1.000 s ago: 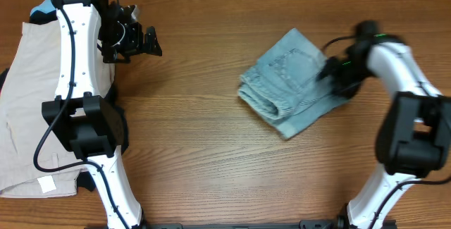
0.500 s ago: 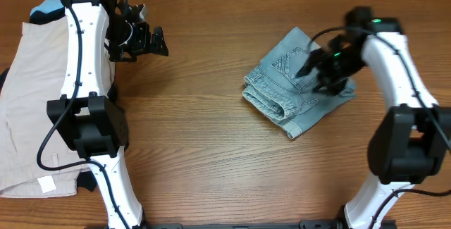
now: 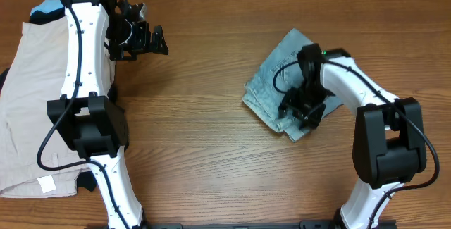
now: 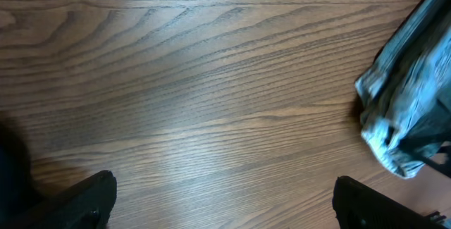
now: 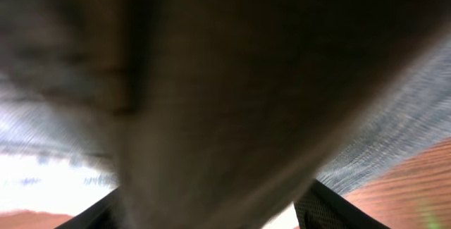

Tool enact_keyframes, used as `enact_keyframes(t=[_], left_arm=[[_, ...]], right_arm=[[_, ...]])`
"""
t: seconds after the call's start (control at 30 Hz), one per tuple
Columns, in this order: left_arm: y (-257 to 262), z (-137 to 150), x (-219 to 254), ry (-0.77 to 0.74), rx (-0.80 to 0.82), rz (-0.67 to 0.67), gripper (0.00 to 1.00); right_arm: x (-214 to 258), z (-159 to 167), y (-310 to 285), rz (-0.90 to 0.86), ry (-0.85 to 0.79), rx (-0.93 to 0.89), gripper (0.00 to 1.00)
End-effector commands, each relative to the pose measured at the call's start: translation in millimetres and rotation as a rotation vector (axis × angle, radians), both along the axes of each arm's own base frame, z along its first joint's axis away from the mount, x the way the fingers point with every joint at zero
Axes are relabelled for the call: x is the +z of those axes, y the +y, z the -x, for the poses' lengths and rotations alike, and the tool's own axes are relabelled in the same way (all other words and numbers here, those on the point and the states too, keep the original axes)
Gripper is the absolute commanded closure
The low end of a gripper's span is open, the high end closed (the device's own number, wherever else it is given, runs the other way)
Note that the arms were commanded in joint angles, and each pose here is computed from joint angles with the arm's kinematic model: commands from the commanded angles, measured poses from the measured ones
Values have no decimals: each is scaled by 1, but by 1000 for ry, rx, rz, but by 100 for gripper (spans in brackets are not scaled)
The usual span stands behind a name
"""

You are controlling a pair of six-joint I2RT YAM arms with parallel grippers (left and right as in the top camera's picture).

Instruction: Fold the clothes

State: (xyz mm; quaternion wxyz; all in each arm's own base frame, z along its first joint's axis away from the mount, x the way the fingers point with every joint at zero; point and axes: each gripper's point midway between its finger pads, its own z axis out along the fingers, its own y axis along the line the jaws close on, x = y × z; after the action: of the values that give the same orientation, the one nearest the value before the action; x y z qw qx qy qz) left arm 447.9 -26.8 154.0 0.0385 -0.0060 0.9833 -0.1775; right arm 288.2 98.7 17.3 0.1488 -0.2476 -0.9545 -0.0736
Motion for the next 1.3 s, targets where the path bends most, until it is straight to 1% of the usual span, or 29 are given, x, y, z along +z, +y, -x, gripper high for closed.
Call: enact_keyframes(t=[0.0, 0.1, 0.23, 0.3, 0.4, 0.53, 0.63, 0.77, 0.93, 1.0, 1.17, 1.2, 1.27], left_arm=[[1, -3, 4, -16, 8, -7, 0], [1, -4, 4, -21, 8, -7, 0], [-2, -4, 4, -22, 2, -7, 0], [-4, -4, 4, -22, -2, -7, 0], [-5, -4, 4, -22, -4, -7, 0], [-5, -5, 5, -26, -4, -7, 0], [-7, -7, 5, -35, -9, -7, 0], [-12, -8, 5, -43, -18, -8, 0], [-17, -11, 5, -54, -29, -8, 0], [-20, -11, 5, -57, -34, -8, 0], [-25, -11, 5, -59, -40, -7, 0], [-25, -12, 5, -58, -34, -7, 0], [-25, -12, 6, -58, -24, -6, 0]], right_arm=[[-16, 33, -19, 93, 80, -10, 33], [-24, 45, -25, 119, 105, -3, 33], [-37, 47, -26, 118, 81, -4, 33], [-47, 43, -29, 139, 45, -30, 34], [-59, 33, -50, 232, -17, -97, 38], [-64, 12, -85, 343, -105, -141, 38], [-65, -8, -112, 381, -181, -217, 37], [-65, -38, -146, 375, -290, -351, 38], [-55, -90, -179, 320, -510, -486, 39], [-46, -113, -184, 282, -612, -508, 41], [-19, -163, -181, 216, -839, -511, 40], [-14, -171, -177, 199, -877, -503, 39], [-1, -186, -167, 147, -950, -486, 33]])
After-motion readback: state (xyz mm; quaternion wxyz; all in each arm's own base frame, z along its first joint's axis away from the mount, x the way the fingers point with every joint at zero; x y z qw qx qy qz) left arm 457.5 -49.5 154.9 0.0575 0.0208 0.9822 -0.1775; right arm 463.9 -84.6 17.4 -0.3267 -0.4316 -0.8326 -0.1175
